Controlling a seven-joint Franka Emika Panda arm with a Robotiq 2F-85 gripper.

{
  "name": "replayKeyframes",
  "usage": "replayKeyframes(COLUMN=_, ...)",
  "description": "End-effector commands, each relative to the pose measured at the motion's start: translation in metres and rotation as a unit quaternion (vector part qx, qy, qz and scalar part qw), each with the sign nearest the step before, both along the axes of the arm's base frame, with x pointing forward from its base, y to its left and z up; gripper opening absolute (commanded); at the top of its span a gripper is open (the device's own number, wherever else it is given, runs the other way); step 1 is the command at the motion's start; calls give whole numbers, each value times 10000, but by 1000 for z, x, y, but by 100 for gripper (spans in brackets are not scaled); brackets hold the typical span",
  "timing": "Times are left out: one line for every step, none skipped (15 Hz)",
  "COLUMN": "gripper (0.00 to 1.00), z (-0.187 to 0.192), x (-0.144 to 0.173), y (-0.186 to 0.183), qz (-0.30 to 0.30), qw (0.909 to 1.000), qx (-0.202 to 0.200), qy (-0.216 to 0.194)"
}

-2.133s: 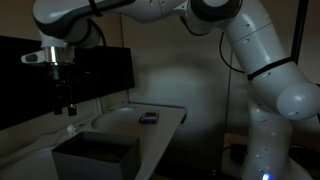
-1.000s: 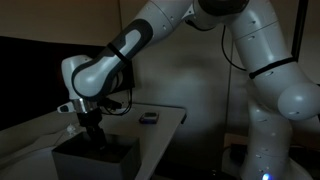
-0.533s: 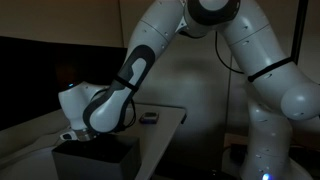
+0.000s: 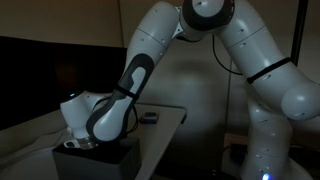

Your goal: Remove the clothes from the gray box

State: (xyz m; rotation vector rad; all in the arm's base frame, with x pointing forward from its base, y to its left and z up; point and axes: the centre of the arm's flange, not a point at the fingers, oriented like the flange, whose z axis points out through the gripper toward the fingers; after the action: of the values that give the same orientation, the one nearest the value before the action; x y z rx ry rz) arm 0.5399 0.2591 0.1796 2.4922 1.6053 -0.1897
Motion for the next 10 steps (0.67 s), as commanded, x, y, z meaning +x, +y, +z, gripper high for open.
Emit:
replayKeyframes(gripper=49, z=-14, x=-6, y=-3, qz=-184, qw=9998, qx=-37, qy=-23)
replayKeyframes(gripper=42, z=-10, x=-2, y=-1, qz=-217, qw=9997, qx=-36, qy=-57)
replayKeyframes(gripper=36, z=-6, x=0, y=-1, qz=-240, qw=9997, qx=-29, qy=-78)
replayKeyframes(gripper=29, z=-4, x=0, y=-2, qz=-250, qw=9996, qx=-11, qy=-92)
replayKeyframes(gripper=23, z=-2, x=1, y=-3, qz=-258, qw=9996, qx=-11, qy=-110)
replayKeyframes(gripper=15, z=0, x=2, y=-4, qz=-254, qw=9996, qx=-10, qy=-115)
replayKeyframes(gripper=9, z=1, x=2, y=-5, qz=-260, qw=9996, qx=-13, qy=-121)
replayKeyframes(gripper=6, z=3, x=2, y=-7, qz=-278, qw=9996, qx=-25, qy=-94)
replayKeyframes(gripper=6, z=4, x=2, y=-9, qz=-287, qw=9995, qx=-30, qy=-85)
replayKeyframes(gripper=4, z=6, x=1, y=-11, qz=-299, qw=9995, qx=-36, qy=-74)
